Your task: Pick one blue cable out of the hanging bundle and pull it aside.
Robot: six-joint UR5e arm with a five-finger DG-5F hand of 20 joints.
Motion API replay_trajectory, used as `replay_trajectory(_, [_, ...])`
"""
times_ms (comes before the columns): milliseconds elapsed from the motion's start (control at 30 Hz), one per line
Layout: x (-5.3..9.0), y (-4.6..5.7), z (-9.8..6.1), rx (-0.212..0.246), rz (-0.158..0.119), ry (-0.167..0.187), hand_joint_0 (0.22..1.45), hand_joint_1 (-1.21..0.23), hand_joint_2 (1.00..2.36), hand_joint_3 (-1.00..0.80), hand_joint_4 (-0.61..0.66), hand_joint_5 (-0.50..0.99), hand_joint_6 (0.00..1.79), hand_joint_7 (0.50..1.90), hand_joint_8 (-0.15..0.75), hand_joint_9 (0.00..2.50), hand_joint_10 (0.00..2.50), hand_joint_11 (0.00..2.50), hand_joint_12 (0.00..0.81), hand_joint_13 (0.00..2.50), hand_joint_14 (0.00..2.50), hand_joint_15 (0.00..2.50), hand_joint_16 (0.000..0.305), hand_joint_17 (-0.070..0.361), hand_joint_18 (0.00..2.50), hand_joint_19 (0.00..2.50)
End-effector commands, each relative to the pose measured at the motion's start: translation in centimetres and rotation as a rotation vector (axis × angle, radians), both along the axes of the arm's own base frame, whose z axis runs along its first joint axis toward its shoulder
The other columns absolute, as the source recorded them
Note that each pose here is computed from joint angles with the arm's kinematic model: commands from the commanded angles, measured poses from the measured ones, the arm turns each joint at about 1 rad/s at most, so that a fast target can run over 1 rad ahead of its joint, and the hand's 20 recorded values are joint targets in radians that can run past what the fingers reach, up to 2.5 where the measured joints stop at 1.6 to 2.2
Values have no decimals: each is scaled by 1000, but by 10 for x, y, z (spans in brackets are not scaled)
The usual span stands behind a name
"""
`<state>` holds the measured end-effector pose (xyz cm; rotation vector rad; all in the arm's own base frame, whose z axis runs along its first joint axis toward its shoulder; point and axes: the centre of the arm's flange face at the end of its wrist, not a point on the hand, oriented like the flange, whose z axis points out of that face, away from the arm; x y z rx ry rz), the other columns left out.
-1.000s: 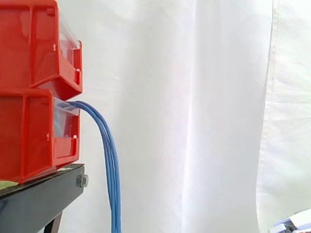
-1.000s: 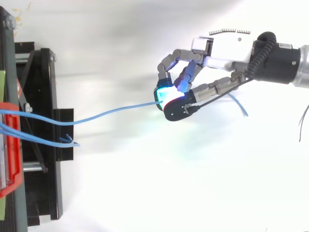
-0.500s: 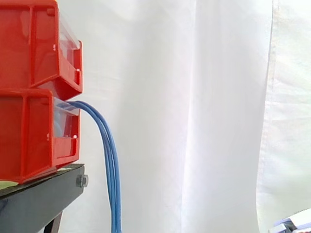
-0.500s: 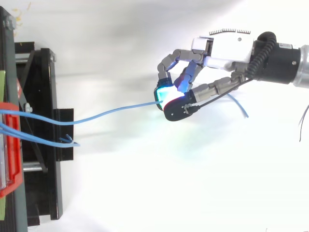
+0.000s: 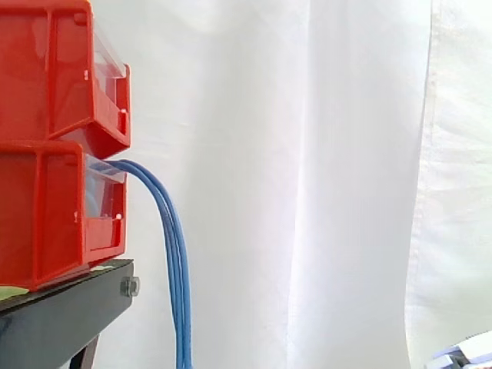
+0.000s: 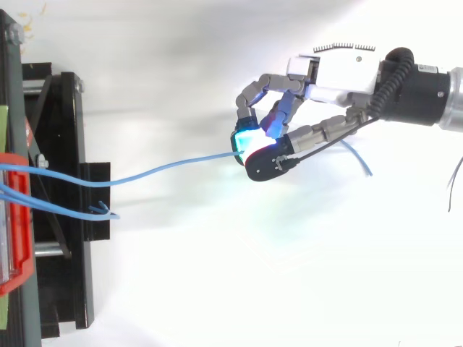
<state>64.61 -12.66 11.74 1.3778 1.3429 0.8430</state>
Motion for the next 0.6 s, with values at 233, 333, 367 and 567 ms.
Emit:
replay_trajectory(233, [0, 0, 0, 0, 0, 0, 628, -915, 1027, 45, 98, -77, 914, 1243, 321, 1321, 18, 608, 226, 942, 26, 756, 17, 38, 646, 632])
replay_trajectory(333, [0, 0, 0, 0, 0, 0, 628, -914, 1027, 43, 96, -77, 914, 1245, 321, 1322, 18, 619, 233, 951, 24, 767, 18, 40, 648, 629])
replay_trajectory(367, [1, 1, 1, 0, 1, -1, 627, -914, 1027, 44, 97, -77, 914, 1241, 323, 1322, 20, 609, 232, 952, 26, 764, 18, 40, 646, 629])
replay_trajectory(567, [0, 1, 0, 0, 1, 0, 625, -912, 1026, 45, 94, -77, 913, 1244, 315, 1329, 20, 610, 220, 947, 26, 782, 15, 34, 615, 619])
